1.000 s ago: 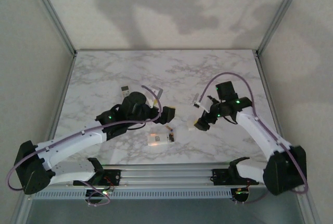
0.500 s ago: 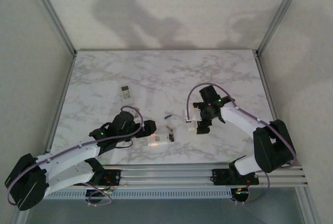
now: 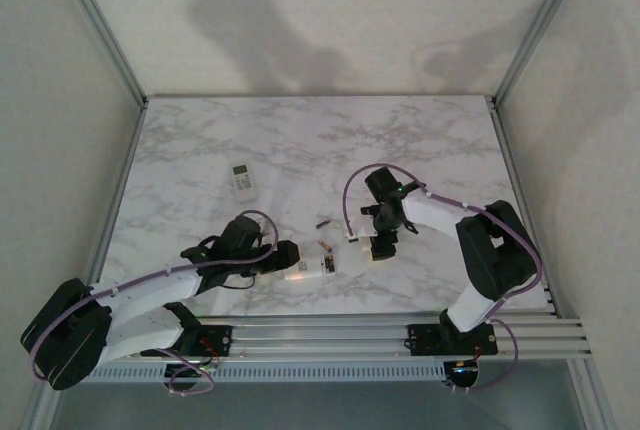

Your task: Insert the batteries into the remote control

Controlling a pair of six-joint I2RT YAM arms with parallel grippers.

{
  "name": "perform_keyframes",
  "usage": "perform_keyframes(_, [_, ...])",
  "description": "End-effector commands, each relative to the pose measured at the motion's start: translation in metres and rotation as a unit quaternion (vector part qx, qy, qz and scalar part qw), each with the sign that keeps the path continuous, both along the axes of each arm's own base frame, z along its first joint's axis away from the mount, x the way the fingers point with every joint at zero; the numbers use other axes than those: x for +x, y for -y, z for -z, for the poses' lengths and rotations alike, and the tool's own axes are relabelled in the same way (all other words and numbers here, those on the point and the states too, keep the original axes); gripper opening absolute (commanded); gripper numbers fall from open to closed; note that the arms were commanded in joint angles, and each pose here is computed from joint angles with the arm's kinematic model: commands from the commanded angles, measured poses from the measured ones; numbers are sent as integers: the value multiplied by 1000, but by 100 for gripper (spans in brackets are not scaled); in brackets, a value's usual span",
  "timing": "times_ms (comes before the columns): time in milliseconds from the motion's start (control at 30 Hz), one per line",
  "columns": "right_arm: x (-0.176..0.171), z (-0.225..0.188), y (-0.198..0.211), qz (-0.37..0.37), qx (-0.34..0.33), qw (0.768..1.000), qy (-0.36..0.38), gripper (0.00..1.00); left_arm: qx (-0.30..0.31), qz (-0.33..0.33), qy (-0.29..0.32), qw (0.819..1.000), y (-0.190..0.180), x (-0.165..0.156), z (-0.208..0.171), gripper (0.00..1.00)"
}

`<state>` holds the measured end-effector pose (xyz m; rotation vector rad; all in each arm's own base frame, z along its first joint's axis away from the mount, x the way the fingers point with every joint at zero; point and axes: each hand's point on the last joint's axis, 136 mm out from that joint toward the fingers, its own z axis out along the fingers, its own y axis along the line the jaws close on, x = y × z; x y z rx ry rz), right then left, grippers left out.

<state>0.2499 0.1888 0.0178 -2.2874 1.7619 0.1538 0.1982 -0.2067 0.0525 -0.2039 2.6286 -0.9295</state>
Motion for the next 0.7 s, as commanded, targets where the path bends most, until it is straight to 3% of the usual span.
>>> perform_keyframes(0, [5,8,-8,-5,0,1000,-1,77,-2,-3,5,1000,1,5,-5,92])
perform_keyframes(133, [0,8,-11,-11,0,1000,-9,65,1,-3,2,1000,0,4,-3,91])
perform_keyframes(267, [-3,4,-16,-7,1,1000,-16,59,7,-6,0,1000,-2,4,0,92])
perform_keyframes(467, [-11,-23,-36,34,47,998,-11,55,17,-11,-2,1000,-6,4,5,92])
perform_keyframes(667, [-44,-38,-56,78,61,994,-39,56,19,-26,17,999,-10,9,-3,95])
